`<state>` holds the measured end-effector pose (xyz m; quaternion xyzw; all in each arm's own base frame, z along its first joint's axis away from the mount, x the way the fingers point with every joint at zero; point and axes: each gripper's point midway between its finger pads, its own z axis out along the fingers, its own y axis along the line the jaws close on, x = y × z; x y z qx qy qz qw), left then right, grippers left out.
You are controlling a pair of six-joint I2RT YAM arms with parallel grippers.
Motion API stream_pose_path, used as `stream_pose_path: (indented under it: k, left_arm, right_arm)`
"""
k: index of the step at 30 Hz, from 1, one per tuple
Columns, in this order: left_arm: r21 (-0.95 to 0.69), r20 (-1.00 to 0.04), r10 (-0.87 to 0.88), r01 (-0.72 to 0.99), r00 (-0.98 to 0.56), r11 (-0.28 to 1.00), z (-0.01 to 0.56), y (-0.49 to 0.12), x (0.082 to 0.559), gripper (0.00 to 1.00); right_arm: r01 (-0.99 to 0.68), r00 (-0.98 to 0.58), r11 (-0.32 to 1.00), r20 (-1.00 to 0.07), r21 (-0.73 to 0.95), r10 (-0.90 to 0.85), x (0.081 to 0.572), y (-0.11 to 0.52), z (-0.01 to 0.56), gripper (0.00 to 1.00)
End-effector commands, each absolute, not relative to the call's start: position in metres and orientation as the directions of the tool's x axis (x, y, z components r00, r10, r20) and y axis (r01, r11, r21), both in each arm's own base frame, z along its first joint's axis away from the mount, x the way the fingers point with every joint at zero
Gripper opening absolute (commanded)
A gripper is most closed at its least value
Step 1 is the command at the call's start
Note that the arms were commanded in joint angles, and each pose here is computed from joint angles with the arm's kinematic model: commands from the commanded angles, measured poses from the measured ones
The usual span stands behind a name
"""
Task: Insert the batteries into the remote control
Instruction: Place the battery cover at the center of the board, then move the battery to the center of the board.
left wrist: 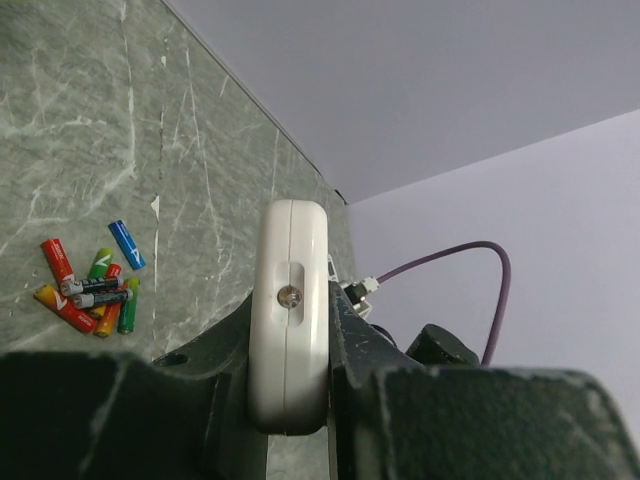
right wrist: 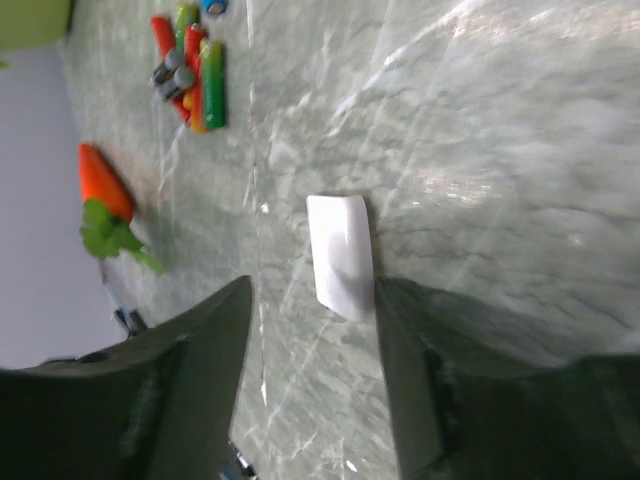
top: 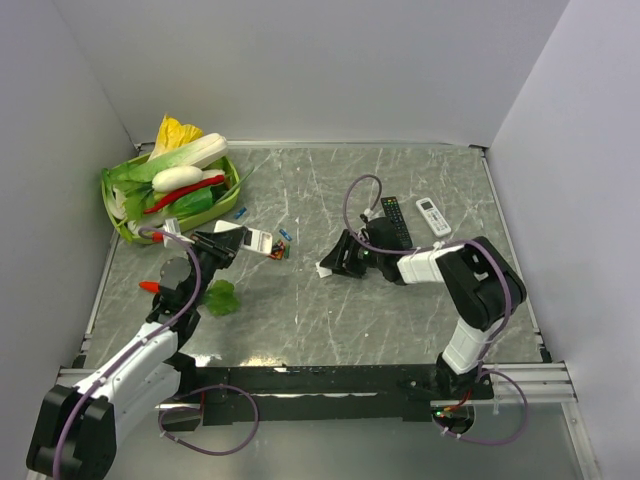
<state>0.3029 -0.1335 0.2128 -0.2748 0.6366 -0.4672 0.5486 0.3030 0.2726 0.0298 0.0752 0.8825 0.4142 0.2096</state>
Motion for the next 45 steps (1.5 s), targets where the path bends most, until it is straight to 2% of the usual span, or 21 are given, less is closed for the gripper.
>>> stream_pose_path:
  k: [1,3,4,5,7,8,14,20,25,28,29,30,34,38,42,45]
  left_arm:
    - [-0.885,-0.454,-0.868,0.215,-0.199,0.414,0.232,-0.128,0.303,0.01]
    - [-0.886,-0.453,-0.870,0.211,-0.196,0.414,0.231,-0.127,0.303,0.01]
    - [-0.885,-0.453,-0.869,0.213,-0.197,0.413,0.232,-0.127,0.302,0.01]
    - [-0.886,-0.453,-0.869,0.209,-0.199,0.414,0.231,-0.127,0.302,0.01]
    - [-0.883,-0.458,-0.867,0.212,-0.195,0.418,0.232,-0.125,0.301,0.01]
    - [-0.883,-0.459,-0.867,0.209,-0.195,0.421,0.231,-0.125,0.300,0.01]
    - [-0.878,-0.469,-0.862,0.207,-0.190,0.432,0.230,-0.120,0.293,0.01]
    - [-0.866,-0.487,-0.854,0.227,-0.185,0.445,0.238,-0.115,0.282,0.01]
    - [-0.863,-0.498,-0.850,0.195,-0.175,0.465,0.237,-0.106,0.269,0.01]
    - [-0.867,-0.492,-0.858,0.173,-0.150,0.467,0.235,-0.098,0.263,0.01]
    - [-0.868,-0.490,-0.859,0.169,-0.147,0.467,0.235,-0.097,0.262,0.01]
    - [-0.867,-0.491,-0.860,0.172,-0.140,0.467,0.237,-0.095,0.259,0.01]
    - [-0.869,-0.490,-0.861,0.152,-0.138,0.471,0.236,-0.092,0.254,0.01]
    - [-0.862,-0.505,-0.852,0.130,-0.139,0.489,0.234,-0.089,0.250,0.01]
    - [-0.838,-0.546,-0.828,0.111,-0.128,0.535,0.238,-0.083,0.247,0.01]
    - [-0.814,-0.580,-0.807,0.107,-0.113,0.570,0.244,-0.079,0.244,0.01]
  right_arm:
    - [0.090,-0.904,0.829,-0.304,0.551,0.301,0.286,0.220,-0.011,0.70]
    - [0.102,-0.906,0.856,-0.309,0.506,0.290,0.282,0.211,-0.011,0.77]
    - [0.105,-0.905,0.865,-0.313,0.491,0.287,0.281,0.207,-0.010,0.85]
    - [0.117,-0.915,0.880,-0.294,0.460,0.275,0.274,0.201,-0.013,0.88]
    - [0.089,-0.909,0.896,-0.332,0.436,0.252,0.278,0.197,-0.003,0.99]
    - [0.081,-0.912,0.906,-0.335,0.417,0.236,0.276,0.193,0.000,1.00]
    - [-0.172,-0.805,0.911,-0.586,0.374,0.089,0.304,0.200,0.081,1.00]
    - [-0.448,-0.578,0.861,-0.813,0.241,-0.073,0.336,0.219,0.171,1.00]
    - [-0.613,-0.330,0.771,-0.943,0.172,-0.051,0.355,0.247,0.244,1.00]
    - [-0.648,-0.304,0.741,-0.952,0.174,-0.042,0.368,0.263,0.253,1.00]
    - [-0.650,-0.370,0.737,-0.924,0.183,-0.097,0.371,0.269,0.228,1.00]
    - [-0.662,-0.358,0.731,-0.927,0.168,-0.111,0.379,0.276,0.243,1.00]
    - [-0.746,-0.367,0.661,-0.879,0.083,-0.303,0.382,0.305,0.214,1.00]
    - [-0.842,-0.284,0.539,-0.843,-0.009,-0.457,0.380,0.343,0.184,0.95]
    - [-0.896,-0.222,0.442,-0.810,-0.050,-0.543,0.380,0.371,0.162,0.85]
    - [-0.928,-0.178,0.367,-0.790,-0.064,-0.586,0.381,0.390,0.148,0.82]
